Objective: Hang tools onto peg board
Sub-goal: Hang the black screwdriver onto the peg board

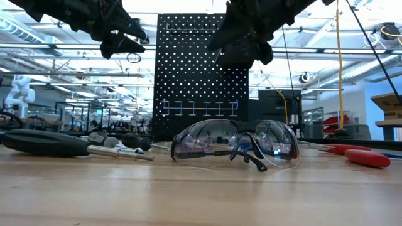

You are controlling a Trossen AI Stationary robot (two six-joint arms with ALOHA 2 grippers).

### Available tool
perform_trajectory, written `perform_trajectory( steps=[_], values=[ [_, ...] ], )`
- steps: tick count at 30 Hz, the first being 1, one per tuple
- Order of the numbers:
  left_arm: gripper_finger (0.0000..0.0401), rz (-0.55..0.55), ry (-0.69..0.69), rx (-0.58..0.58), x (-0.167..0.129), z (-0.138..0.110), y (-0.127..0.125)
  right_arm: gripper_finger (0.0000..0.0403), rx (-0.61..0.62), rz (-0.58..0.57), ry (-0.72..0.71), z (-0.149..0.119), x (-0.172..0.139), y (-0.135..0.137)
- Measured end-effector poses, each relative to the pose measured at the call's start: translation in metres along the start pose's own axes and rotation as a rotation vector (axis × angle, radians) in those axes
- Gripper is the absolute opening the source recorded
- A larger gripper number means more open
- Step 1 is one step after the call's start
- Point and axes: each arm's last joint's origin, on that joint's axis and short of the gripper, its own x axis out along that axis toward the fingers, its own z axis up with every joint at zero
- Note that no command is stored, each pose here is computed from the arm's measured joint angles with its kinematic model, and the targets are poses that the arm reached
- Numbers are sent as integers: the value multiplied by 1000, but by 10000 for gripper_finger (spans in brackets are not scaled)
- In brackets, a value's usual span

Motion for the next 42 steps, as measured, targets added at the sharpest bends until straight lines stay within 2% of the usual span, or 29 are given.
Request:
perform_trajectory(
  steps=[3, 6, 15, 20, 23, 26, 30, 33, 38, 42],
  values=[
    [231, 0, 0, 0, 0, 0, 0, 247, 35, 47, 73, 0, 3, -7],
    [231, 0, 0, 0, 0, 0, 0, 247, 66, 47, 148, -1, 5, -17],
    [231, 0, 0, 0, 0, 0, 0, 247, 61, -71, 361, -16, 3, -39],
    [231, -2, -9, -1, 0, 1, 0, 247, 109, -142, 498, -23, 0, -54],
    [231, 12, -37, 31, 0, 3, 0, 247, 103, -172, 548, -27, -3, -57],
    [231, 23, 4, 1, 0, -1, 1, 247, 97, -177, 553, -27, -3, -58],
    [231, -59, 178, -19, -5, -16, 0, 247, 98, -175, 545, -27, -3, -57],
    [231, -59, 254, -52, -14, -23, -2, 247, 102, -162, 516, -24, -1, -56],
    [231, -76, 186, -44, -30, -28, -8, 247, 102, -141, 467, -20, 1, -54],
    [231, -45, 107, -27, -41, -39, -9, 247, 94, -160, 459, -20, 1, -55]
  ],
)
